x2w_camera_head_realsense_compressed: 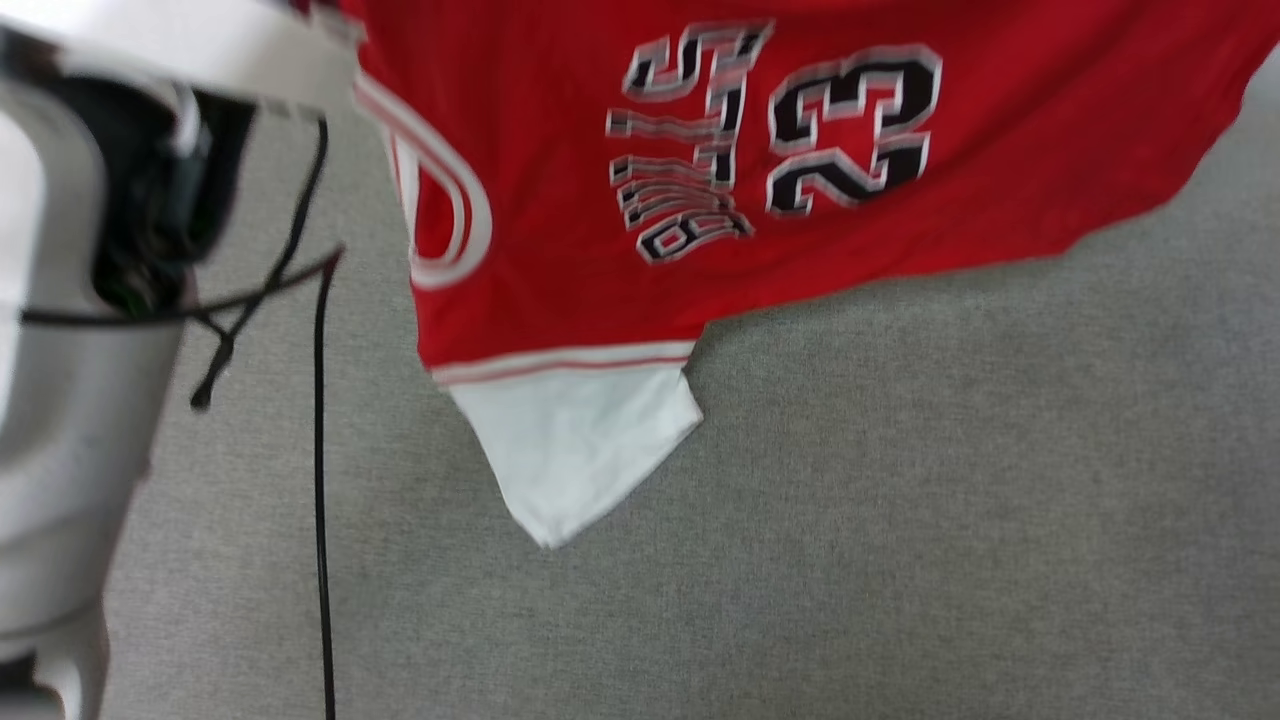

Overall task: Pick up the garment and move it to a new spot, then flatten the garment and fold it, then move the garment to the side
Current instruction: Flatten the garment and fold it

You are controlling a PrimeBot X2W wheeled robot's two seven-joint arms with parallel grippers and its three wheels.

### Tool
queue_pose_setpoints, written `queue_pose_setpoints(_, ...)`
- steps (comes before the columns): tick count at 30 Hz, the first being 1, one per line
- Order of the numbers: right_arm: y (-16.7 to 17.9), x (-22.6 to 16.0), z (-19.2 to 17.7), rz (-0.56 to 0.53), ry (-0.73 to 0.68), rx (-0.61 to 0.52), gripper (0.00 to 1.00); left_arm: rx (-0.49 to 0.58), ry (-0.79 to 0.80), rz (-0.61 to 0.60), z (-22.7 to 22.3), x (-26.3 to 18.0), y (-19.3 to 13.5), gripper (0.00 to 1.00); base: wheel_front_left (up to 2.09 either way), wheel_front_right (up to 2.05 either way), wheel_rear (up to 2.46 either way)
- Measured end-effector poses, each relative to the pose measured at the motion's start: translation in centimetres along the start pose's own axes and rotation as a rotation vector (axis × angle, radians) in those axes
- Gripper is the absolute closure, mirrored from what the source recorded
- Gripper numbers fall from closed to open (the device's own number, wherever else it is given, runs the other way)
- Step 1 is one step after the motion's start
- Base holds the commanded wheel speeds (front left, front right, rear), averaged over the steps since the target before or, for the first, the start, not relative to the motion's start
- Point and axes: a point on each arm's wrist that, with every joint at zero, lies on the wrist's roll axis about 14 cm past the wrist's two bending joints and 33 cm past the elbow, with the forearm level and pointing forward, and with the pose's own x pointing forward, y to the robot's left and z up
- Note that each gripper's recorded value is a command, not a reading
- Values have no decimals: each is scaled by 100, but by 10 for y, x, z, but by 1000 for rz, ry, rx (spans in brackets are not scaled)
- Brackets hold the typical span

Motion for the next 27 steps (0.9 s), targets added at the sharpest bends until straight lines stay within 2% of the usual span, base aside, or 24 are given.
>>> queue_pose_setpoints(6,-26,42,8,-62,-39,1,100,37,-21,-41,-7,53,7,100,0,0,0)
queue_pose_setpoints(16,-51,102,17,-119,-108,-68,100,76,-57,-26,-18,126,33,100,0,0,0)
queue_pose_setpoints(22,-67,118,34,-160,-160,-104,100,95,-83,-7,-15,148,45,100,0,0,0)
queue_pose_setpoints(27,-66,133,15,-152,-139,-96,100,81,-46,-6,-43,153,48,100,0,0,0)
